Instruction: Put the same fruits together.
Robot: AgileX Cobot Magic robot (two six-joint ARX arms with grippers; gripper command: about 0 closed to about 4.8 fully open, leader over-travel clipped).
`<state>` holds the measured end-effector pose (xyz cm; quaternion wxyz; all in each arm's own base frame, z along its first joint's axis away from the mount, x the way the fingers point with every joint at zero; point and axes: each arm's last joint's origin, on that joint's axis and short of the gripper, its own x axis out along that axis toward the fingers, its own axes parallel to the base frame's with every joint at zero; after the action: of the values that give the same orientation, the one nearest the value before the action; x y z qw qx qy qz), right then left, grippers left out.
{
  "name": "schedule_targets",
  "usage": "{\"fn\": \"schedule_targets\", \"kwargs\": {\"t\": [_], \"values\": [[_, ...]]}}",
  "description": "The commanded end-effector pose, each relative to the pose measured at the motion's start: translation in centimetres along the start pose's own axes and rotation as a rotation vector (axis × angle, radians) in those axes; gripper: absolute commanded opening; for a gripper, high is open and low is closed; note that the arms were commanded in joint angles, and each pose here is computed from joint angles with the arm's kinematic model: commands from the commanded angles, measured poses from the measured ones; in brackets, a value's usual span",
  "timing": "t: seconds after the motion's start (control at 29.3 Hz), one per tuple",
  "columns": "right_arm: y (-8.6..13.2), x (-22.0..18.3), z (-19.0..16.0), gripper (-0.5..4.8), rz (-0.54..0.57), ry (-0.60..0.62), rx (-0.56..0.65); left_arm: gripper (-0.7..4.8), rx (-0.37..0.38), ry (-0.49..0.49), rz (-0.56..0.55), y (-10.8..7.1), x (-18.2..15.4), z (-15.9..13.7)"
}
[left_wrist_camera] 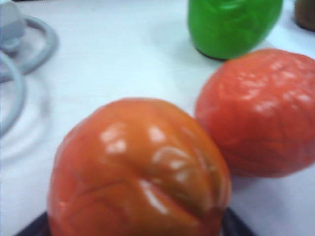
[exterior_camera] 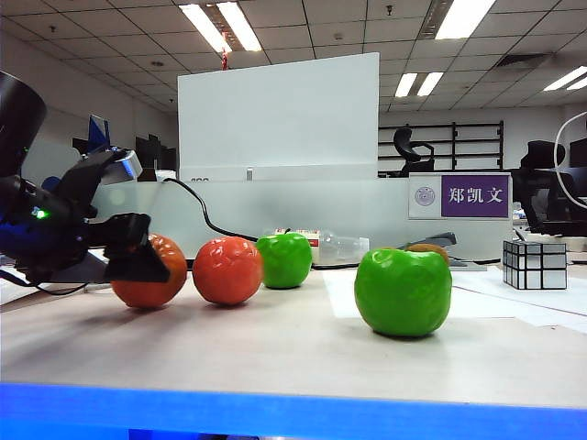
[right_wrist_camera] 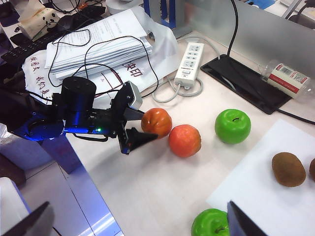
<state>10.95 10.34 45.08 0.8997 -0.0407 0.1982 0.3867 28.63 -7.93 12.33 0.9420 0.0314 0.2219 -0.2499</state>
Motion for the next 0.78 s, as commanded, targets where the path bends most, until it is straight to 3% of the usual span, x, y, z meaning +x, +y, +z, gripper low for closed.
{"fn": "schedule_targets", "kwargs": {"t": [0.03, 0.55, 0.65, 0.78], "values": [[0.1, -0.2, 0.2, 4.79, 0.002, -0.023, 0.001, 4.79, -0.014, -0.018, -0.018, -0.1, 0.0, 0.2], [0.0, -0.2, 0.2, 4.79, 0.0, -0.023, 0.0, 4.79, -0.023, -0.102, -0.039, -0.2, -0.5, 1.5], [-0.1, 0.1, 0.3, 4.79, -0.038, -0.017, -0.013, 4.79, 0.014, -0.195, -0.134, -0.6, -1.3, 3.0], [-0.4, 1.4, 0.2, 4.79, -0.109, 0.033, -0.056, 4.79, 0.057, -0.327, -0.119, -0.9, -3.0, 5.5]]}}
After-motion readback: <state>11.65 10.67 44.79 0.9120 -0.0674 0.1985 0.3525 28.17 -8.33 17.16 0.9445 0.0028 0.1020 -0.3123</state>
